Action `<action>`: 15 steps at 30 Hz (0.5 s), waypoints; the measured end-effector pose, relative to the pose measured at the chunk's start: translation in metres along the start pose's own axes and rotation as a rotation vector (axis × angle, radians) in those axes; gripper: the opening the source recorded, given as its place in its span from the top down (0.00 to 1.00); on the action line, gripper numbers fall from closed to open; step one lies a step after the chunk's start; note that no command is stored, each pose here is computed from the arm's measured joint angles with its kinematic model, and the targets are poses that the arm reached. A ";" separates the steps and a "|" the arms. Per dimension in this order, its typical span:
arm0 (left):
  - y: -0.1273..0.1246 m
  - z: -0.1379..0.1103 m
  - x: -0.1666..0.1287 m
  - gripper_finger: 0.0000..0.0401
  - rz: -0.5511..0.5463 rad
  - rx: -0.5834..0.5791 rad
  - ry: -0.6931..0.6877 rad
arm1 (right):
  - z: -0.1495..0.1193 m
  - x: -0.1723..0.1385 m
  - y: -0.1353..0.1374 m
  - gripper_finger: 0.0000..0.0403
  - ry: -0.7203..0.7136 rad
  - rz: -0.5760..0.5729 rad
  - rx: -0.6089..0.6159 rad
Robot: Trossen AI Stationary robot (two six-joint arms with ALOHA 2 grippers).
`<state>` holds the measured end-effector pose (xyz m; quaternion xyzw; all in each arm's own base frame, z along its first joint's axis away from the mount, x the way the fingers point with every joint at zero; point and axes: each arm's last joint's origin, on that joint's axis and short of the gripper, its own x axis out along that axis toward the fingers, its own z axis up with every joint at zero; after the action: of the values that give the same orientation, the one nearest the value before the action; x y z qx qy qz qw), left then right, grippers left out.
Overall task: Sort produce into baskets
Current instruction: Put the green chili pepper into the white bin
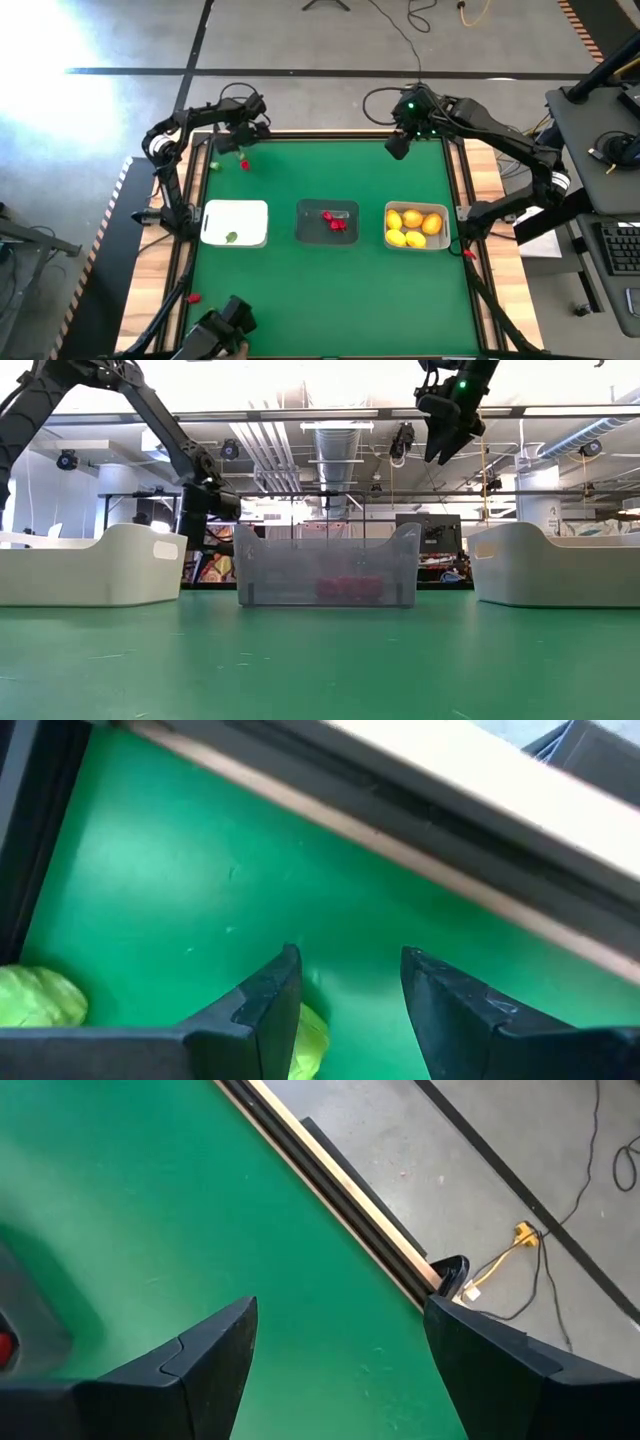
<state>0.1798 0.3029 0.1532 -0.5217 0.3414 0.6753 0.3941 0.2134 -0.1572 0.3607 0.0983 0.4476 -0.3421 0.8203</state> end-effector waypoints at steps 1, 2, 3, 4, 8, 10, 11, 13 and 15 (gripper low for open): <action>0.001 -0.001 0.000 0.61 0.006 -0.001 0.004 | 0.000 0.000 0.000 0.31 0.000 0.000 0.007; 0.001 -0.001 0.000 0.61 0.011 -0.008 0.007 | 0.000 0.000 0.000 0.31 0.000 0.000 0.010; 0.001 -0.001 0.000 0.61 0.014 -0.016 0.009 | 0.000 0.000 0.000 0.31 0.000 0.000 0.014; 0.002 -0.001 0.000 0.61 0.016 -0.020 0.010 | 0.000 0.000 0.000 0.30 0.000 0.000 0.019; -0.001 -0.003 -0.012 0.61 -0.004 -0.020 -0.002 | 0.000 0.000 0.000 0.29 0.000 0.000 0.032; 0.000 -0.005 -0.020 0.61 -0.017 -0.057 -0.013 | 0.000 0.000 0.000 0.28 0.000 0.000 0.032; 0.001 -0.006 -0.025 0.61 -0.014 -0.081 -0.028 | 0.000 0.000 0.000 0.28 0.000 0.000 0.032; 0.004 -0.011 -0.033 0.61 0.020 -0.132 -0.066 | 0.000 0.000 0.000 0.28 -0.004 0.000 0.033; 0.008 -0.016 -0.038 0.61 0.065 -0.181 -0.100 | 0.001 0.000 0.000 0.27 -0.010 0.000 0.032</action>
<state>0.1854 0.2789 0.1869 -0.5094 0.2758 0.7409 0.3398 0.2141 -0.1576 0.3612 0.1096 0.4381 -0.3496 0.8209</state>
